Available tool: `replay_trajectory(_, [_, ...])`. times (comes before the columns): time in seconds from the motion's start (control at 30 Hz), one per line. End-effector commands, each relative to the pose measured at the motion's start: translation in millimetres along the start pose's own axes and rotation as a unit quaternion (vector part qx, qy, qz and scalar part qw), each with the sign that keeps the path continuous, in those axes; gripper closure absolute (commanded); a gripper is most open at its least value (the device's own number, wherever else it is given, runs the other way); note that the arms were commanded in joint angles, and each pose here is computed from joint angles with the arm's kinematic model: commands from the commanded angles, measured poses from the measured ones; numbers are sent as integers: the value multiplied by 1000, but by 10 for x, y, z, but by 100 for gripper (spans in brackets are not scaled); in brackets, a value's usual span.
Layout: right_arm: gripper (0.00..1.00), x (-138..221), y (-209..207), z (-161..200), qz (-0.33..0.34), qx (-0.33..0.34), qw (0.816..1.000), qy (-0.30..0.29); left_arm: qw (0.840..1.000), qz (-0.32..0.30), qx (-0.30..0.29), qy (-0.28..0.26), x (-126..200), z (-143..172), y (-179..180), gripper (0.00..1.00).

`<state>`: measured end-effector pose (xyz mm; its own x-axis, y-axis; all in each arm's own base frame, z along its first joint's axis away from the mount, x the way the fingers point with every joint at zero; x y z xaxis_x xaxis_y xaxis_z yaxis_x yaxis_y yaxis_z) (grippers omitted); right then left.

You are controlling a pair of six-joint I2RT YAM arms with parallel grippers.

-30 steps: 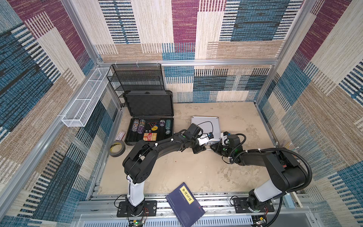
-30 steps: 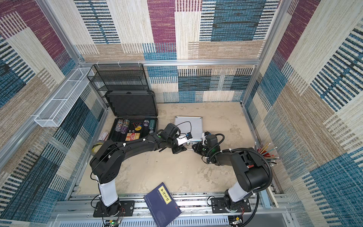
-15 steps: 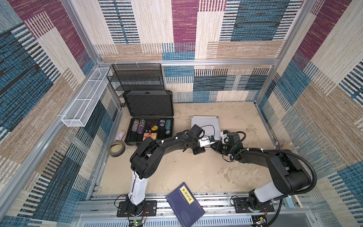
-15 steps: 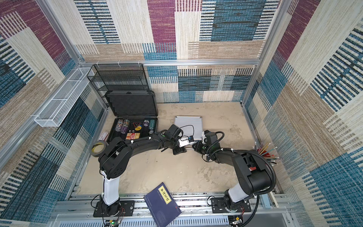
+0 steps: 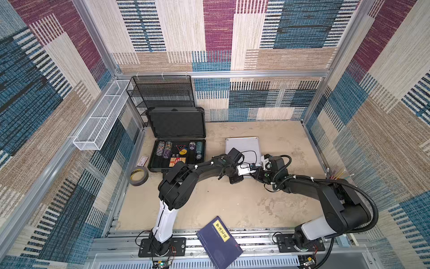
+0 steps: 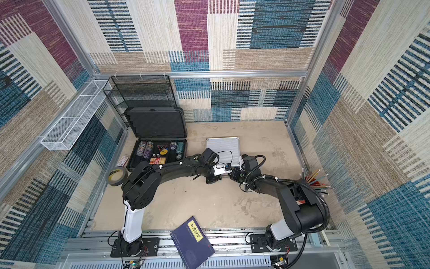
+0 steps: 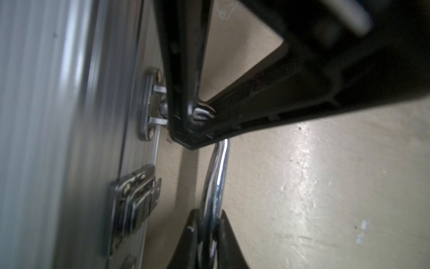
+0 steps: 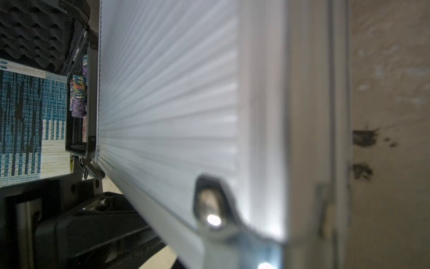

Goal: Open the poker set cases
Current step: Pick up the poker set case from the center of the board.

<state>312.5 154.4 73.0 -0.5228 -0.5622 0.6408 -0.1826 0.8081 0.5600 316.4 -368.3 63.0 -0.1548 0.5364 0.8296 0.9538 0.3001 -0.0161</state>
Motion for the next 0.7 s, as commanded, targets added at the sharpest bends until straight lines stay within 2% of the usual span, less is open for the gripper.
replay_trajectory(0.0, [88, 14, 77, -197, -13, 22, 999, -42, 998, -6, 37, 46, 25, 194, 29, 93])
replay_trajectory(0.1, [85, -16, -4, -148, -1, 18, 999, -36, 998, 17, 49, 30, 94, 94, -5, 100])
replay_trajectory(0.47, [62, 138, -209, -84, 26, -1, 998, -55, 991, 108, 76, -35, 362, -432, -165, 100])
replay_trajectory(0.67, [58, 307, -324, -122, 36, -16, 996, -83, 986, 129, 87, -52, 410, -553, -195, 100])
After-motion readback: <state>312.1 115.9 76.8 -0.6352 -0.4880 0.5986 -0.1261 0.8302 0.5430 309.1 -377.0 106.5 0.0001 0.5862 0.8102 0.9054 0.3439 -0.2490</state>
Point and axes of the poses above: each gripper's point midway between its finger pads, its own x axis back along the fingers, its own y axis along the line the jaws close on, z = x × y, the point moved 3 cm from there along x, back along the fingers, and after that the axes turned 13 degrees about x, right-handed, at the moved point
